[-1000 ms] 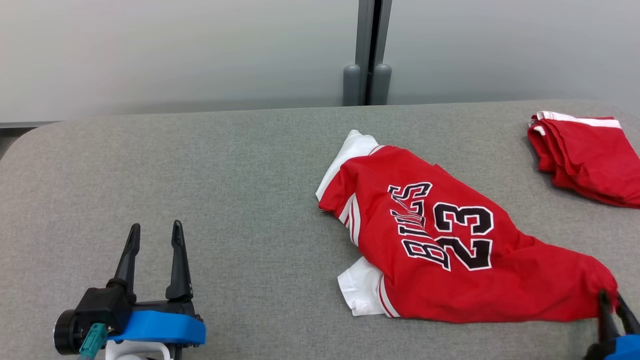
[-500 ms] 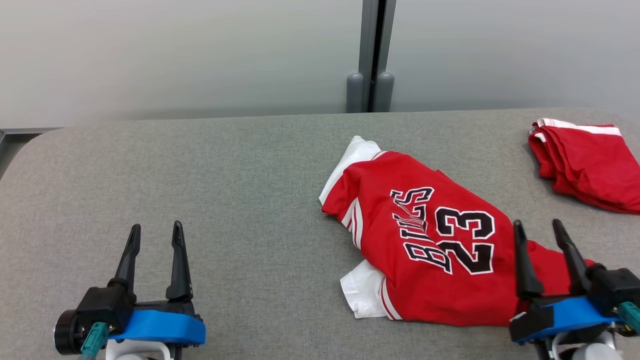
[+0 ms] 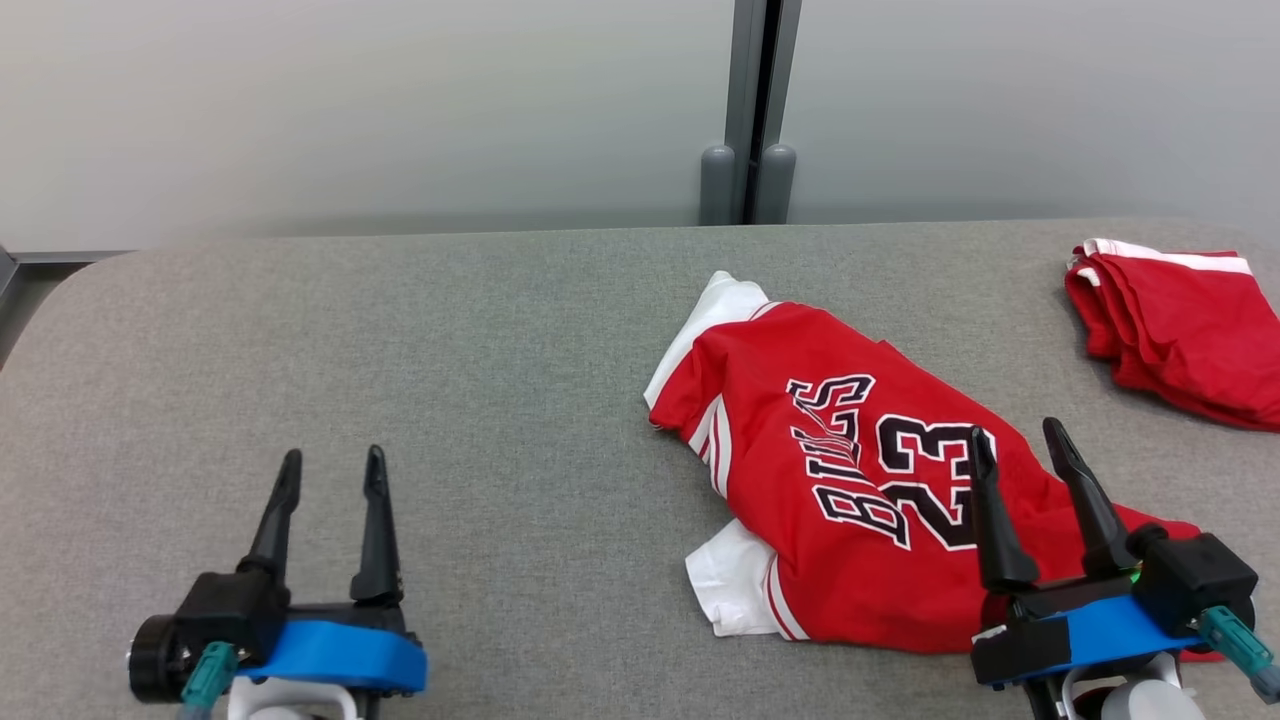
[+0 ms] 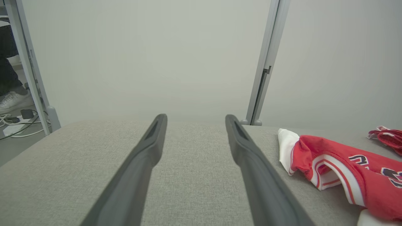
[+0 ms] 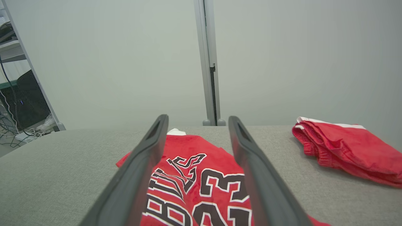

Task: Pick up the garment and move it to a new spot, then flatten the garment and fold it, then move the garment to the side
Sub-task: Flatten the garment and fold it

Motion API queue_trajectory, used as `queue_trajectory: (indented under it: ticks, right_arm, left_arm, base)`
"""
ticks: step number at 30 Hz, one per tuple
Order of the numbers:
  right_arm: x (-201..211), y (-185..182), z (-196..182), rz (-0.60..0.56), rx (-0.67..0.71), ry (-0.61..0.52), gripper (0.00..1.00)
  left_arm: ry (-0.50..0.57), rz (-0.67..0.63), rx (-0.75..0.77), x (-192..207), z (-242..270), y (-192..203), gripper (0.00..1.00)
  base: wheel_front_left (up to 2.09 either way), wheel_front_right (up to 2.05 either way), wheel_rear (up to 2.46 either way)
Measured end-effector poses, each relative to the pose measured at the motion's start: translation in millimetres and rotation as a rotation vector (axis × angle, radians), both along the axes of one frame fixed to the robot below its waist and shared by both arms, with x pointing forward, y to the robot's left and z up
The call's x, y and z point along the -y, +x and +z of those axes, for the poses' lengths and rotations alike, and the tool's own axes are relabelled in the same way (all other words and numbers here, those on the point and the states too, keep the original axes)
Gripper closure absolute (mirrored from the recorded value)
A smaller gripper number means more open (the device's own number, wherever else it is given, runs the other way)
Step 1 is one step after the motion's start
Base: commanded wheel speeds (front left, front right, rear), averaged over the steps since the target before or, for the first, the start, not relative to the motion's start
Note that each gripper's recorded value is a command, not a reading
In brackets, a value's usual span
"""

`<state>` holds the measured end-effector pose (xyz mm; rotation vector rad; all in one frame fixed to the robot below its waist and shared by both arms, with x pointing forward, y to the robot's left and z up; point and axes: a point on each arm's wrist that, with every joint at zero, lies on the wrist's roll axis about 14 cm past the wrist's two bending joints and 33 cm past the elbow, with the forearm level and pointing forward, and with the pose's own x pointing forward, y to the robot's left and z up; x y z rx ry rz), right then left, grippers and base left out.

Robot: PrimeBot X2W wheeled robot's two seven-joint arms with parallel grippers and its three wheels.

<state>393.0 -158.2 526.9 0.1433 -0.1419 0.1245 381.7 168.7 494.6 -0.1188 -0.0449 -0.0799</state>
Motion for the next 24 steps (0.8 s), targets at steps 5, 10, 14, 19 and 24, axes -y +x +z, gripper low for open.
queue_trajectory:
  ticks: [5,10,14,19,24]
  right_arm:
    - [5,1,-2,-0.014,-0.004,0.000,0.00]
    - [11,1,-2,-0.032,-0.005,-0.003,0.00]
    - [19,0,-5,-0.055,-0.013,-0.005,0.00]
    - [30,-1,-11,-0.087,-0.031,-0.008,0.00]
    - [39,-3,-17,-0.115,-0.051,-0.011,0.00]
  left_arm:
    - [0.017,-0.108,0.028,34,9,11,0.00]
    - [0.028,-0.270,0.021,86,7,18,0.00]
    - [0.034,-0.438,-0.039,133,-8,11,0.00]
    - [0.065,-0.580,-0.170,163,-40,1,0.00]
    - [0.102,-0.681,-0.287,180,-72,-13,0.00]
  base:
    - [0.00,0.00,0.00]
    - [0.00,0.00,0.00]
    - [0.00,0.00,0.00]
    - [0.00,0.00,0.00]
    - [0.00,0.00,0.00]
